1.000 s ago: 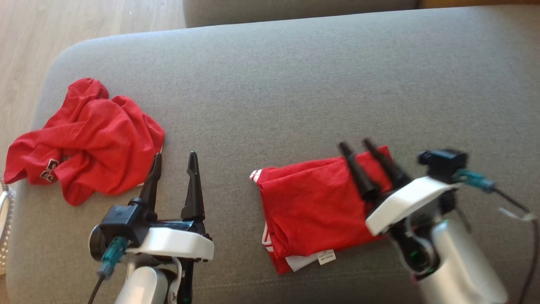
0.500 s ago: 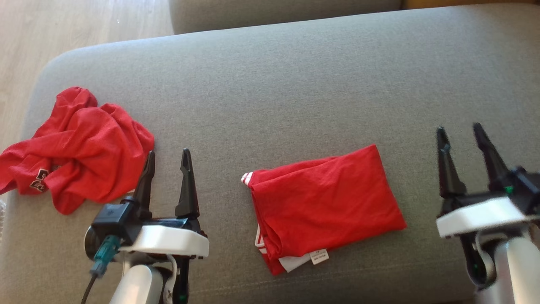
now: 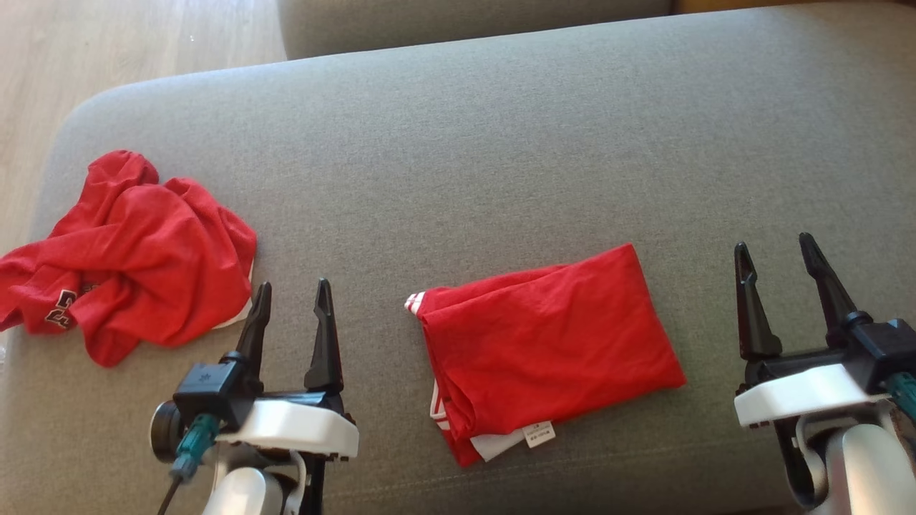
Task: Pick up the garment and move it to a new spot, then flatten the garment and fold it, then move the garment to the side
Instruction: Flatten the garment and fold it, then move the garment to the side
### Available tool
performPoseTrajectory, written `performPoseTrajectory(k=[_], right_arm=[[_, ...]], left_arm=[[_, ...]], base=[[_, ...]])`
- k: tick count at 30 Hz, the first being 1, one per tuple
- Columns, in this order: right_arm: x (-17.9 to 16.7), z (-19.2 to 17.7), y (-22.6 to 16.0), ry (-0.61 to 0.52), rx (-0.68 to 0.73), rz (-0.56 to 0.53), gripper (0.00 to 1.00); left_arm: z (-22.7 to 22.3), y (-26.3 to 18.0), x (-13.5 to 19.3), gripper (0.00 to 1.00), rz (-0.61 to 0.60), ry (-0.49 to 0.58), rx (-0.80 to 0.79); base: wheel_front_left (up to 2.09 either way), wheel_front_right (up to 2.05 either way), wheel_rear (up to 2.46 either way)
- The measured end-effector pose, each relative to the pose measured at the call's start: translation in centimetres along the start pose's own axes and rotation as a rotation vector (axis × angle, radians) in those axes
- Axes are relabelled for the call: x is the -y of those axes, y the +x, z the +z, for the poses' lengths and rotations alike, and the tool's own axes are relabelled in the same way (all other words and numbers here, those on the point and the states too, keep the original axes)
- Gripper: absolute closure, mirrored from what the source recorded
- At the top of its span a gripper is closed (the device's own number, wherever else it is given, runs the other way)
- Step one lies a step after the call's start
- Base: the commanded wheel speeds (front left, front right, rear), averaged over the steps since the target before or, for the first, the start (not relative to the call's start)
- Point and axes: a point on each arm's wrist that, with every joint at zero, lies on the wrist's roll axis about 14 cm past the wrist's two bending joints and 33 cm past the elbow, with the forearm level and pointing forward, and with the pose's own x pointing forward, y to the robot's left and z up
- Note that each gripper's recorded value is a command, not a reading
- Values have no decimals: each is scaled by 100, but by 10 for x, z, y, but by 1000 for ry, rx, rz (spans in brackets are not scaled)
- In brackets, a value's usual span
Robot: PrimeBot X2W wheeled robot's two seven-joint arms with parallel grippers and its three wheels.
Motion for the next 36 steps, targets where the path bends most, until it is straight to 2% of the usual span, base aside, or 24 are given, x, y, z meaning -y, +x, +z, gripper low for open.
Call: performPoseTrajectory(k=[14,28,32,36], right_arm=[[-8,0,4,26,3,20,0],[-44,-88,1,122,-297,97,0],[-50,-109,2,209,-375,85,0],[-59,-124,2,236,-434,101,0]], left_arm=[[-1,-4,0,0,2,-3,-6],[-15,3,-10,0,30,-2,-45],[-17,7,-15,0,43,0,-48],[-13,9,-18,0,47,-13,-36]], base=[[0,0,0],[0,0,0],[0,0,0],[0,0,0]])
